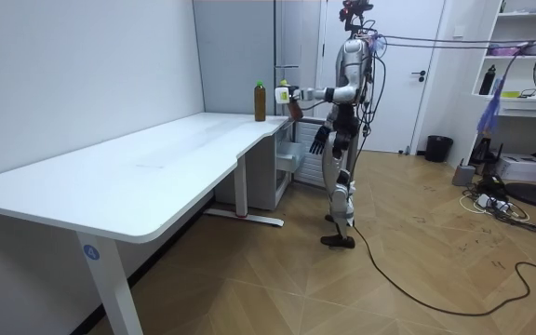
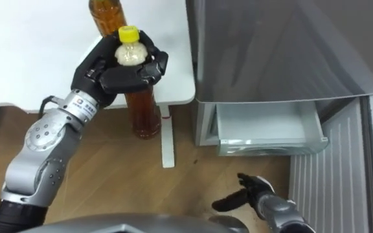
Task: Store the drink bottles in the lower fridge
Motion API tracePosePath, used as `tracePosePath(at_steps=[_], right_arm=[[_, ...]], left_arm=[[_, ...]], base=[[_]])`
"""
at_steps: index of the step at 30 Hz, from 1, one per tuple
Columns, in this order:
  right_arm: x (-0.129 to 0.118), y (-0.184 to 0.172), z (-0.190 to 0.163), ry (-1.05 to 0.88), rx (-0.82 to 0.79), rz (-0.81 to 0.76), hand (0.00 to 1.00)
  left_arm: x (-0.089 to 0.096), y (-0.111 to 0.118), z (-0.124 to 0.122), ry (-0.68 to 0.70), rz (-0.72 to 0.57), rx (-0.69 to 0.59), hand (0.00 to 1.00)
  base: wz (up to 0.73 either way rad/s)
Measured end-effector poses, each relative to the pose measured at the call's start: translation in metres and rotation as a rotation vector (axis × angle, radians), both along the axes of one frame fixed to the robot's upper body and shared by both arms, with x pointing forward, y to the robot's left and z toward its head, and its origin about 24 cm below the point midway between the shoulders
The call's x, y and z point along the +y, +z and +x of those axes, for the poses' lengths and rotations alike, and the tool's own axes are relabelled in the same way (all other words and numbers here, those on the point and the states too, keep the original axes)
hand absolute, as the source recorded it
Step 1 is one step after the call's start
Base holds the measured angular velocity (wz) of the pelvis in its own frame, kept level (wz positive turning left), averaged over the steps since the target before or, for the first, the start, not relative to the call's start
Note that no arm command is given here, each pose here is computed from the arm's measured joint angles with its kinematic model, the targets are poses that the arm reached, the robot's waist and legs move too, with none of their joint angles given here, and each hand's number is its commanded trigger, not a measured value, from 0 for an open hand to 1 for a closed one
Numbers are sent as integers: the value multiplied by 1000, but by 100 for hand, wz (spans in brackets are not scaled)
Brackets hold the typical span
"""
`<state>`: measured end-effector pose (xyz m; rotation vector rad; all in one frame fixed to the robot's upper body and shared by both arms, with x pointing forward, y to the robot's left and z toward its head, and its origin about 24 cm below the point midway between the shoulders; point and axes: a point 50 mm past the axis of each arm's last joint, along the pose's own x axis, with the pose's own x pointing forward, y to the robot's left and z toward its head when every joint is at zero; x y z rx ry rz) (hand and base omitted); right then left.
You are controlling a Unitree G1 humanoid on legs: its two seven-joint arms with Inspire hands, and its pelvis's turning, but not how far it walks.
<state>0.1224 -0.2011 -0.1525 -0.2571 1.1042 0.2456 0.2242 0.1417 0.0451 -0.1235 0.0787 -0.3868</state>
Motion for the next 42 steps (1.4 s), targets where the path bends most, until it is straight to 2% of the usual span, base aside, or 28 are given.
tracePosePath(at_steps=[5,16,28,34,42], right_arm=[[19,18,29,142,-127,78,0],[46,44,44,318,-239,244,0],[75,77,52,554,-293,457,0],[77,82,50,565,-274,586,0],[85,90,50,517,-270,743,0]], left_arm=[[-3,-9,-8,-32,-3,42,100],[-2,-12,-12,-56,-7,45,100],[-1,-13,-13,-78,9,47,100],[-2,-24,-15,-91,10,91,100],[-10,-26,-17,-123,6,100,100]], base=[[14],[0],[1],[0],[-2]])
